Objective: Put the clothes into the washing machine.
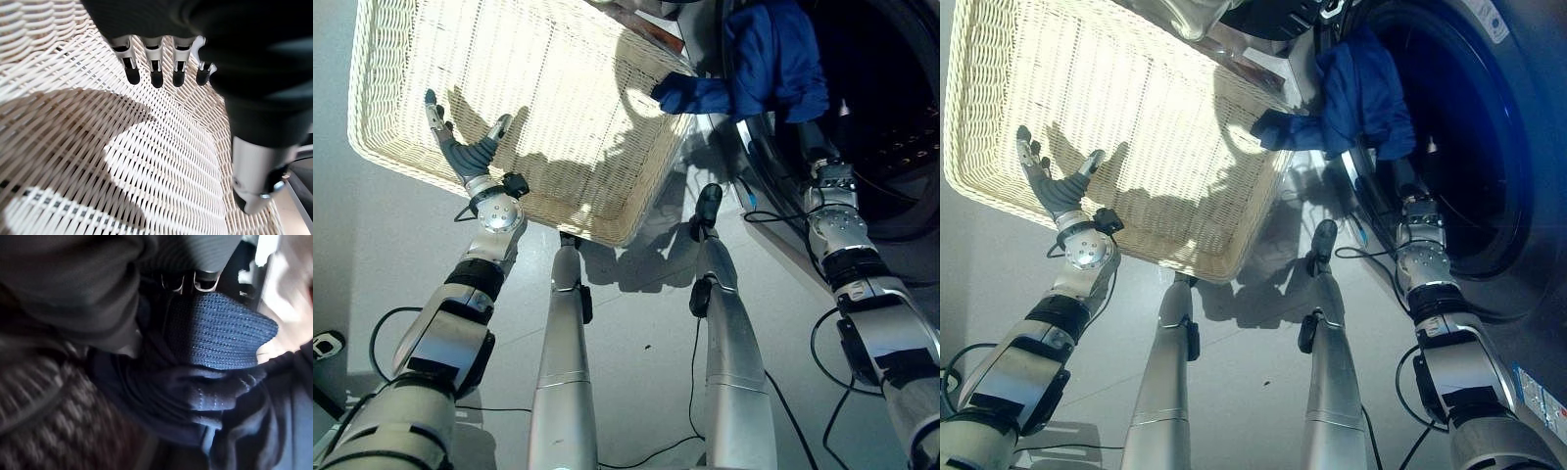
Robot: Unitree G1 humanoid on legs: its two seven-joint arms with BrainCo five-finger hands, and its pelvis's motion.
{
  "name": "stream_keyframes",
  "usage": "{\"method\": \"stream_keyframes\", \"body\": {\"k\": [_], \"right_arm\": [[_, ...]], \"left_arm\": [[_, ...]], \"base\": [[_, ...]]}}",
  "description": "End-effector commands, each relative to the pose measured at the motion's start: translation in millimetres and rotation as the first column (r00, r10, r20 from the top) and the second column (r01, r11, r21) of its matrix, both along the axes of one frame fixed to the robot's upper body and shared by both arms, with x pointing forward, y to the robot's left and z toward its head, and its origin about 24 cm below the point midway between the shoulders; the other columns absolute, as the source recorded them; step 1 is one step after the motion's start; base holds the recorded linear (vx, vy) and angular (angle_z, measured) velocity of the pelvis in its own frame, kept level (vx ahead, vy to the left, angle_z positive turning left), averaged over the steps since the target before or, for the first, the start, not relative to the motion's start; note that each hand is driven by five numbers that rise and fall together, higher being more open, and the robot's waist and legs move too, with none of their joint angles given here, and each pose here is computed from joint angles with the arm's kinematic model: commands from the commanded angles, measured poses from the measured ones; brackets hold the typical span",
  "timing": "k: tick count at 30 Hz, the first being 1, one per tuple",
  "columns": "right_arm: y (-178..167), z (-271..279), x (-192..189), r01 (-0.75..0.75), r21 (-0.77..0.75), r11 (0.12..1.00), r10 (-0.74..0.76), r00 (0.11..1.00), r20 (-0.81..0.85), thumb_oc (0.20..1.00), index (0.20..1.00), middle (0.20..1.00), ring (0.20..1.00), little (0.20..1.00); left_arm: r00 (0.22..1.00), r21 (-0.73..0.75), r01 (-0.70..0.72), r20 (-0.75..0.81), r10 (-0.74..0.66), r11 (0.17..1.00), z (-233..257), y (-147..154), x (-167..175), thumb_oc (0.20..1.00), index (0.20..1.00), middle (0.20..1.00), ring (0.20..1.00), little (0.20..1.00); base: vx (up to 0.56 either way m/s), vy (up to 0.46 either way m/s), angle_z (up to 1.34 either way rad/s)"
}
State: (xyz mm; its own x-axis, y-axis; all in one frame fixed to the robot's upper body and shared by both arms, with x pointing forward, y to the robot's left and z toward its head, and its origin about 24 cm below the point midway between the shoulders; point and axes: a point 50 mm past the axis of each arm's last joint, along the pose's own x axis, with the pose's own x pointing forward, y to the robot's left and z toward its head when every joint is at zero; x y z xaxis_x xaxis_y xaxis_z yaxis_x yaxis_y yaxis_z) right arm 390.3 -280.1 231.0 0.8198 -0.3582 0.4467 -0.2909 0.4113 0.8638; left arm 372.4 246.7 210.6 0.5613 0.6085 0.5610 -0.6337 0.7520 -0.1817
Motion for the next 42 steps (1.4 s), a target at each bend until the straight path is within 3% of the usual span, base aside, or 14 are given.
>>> {"method": "stream_keyframes", "body": {"k": [1,4,7,13,14,15,16,23,24,29,31,34,36,42], "right_arm": [[-52,37,-28,0.368,0.052,0.928,-0.363,0.928,-0.085,0.2,0.2,0.2,0.2,0.2],[-65,58,-44,0.528,0.094,0.844,-0.523,0.849,-0.078,0.2,0.2,0.2,0.2,0.2],[-76,114,-79,0.729,0.137,0.671,-0.732,0.68,-0.033,0.2,0.2,0.2,0.2,0.2],[-83,154,-118,0.869,0.166,0.466,-0.878,0.478,-0.036,0.2,0.2,0.2,0.2,0.2],[-86,156,-122,0.885,0.163,0.437,-0.893,0.449,-0.043,0.329,0.329,0.329,0.329,0.329],[-87,158,-126,0.902,0.15,0.404,-0.907,0.416,-0.059,0.561,0.561,0.561,0.561,0.561],[-90,158,-127,0.913,0.13,0.388,-0.914,0.399,-0.074,1.0,1.0,1.0,1.0,1.0],[-95,152,-119,0.936,-0.018,0.352,-0.929,0.347,-0.125,1.0,1.0,1.0,1.0,1.0],[-100,141,-112,0.947,-0.161,0.278,-0.954,0.252,-0.163,1.0,1.0,1.0,1.0,1.0],[-83,135,-88,0.839,-0.538,0.083,-0.992,0.017,-0.127,1.0,1.0,1.0,1.0,1.0],[-81,136,-86,0.823,-0.563,0.076,-0.993,0.013,-0.115,1.0,1.0,1.0,1.0,1.0],[-59,142,-70,0.673,-0.733,-0.097,-0.995,-0.064,0.074,1.0,1.0,1.0,1.0,1.0],[-51,145,-65,0.635,-0.759,-0.14,-0.989,-0.058,0.133,1.0,1.0,1.0,1.0,1.0],[2,148,-42,0.461,-0.758,-0.462,-0.856,-0.008,0.517,1.0,1.0,1.0,1.0,1.0]], "left_arm": [[0.995,-0.053,-0.016,0.094,0.021,0.998,7,6,-7,1.0,1.0,1.0,1.0,1.0],[0.995,-0.039,-0.016,0.094,0.019,0.999,1,5,-10,1.0,1.0,1.0,1.0,1.0],[0.995,-0.015,-0.023,0.098,0.024,1.0,-2,11,-17,1.0,1.0,1.0,1.0,1.0],[0.995,-0.005,-0.041,0.091,0.041,0.999,0,25,-24,1.0,1.0,1.0,1.0,1.0],[0.995,-0.004,-0.046,0.084,0.046,0.999,0,28,-24,1.0,1.0,1.0,1.0,1.0],[0.996,-0.005,-0.048,0.075,0.048,0.999,0,31,-25,1.0,1.0,1.0,1.0,1.0],[0.996,-0.006,-0.048,0.072,0.049,0.999,1,34,-25,1.0,1.0,1.0,1.0,1.0],[0.997,0.019,-0.029,0.067,0.028,0.999,9,33,-21,1.0,1.0,1.0,1.0,1.0],[0.998,0.027,-0.017,0.055,0.015,1.0,5,30,-19,1.0,1.0,1.0,1.0,1.0],[0.999,0.026,0.0,0.053,-0.002,1.0,5,23,-17,1.0,1.0,1.0,1.0,1.0],[0.998,0.025,0.001,0.055,-0.002,1.0,6,22,-16,1.0,1.0,1.0,1.0,1.0],[0.997,0.04,0.023,0.072,-0.026,0.999,15,14,-13,1.0,1.0,1.0,1.0,1.0],[0.997,0.043,0.028,0.076,-0.031,0.999,17,11,-12,1.0,1.0,1.0,1.0,1.0],[0.994,0.053,0.043,0.098,-0.048,0.998,24,-1,-8,1.0,1.0,1.0,1.0,1.0]], "base": [[0.01,-0.032,-0.06],[0.0,-0.039,-0.06],[-0.02,-0.027,-0.04],[0.0,0.0,0.0],[0.0,0.0,0.0],[0.0,0.0,0.0],[0.0,0.0,0.0],[0.01,-0.008,0.0],[0.03,-0.046,0.02],[0.01,-0.019,0.03],[0.0,-0.018,0.0],[-0.01,-0.029,0.01],[-0.01,-0.002,0.02],[0.0,0.0,0.0]]}}
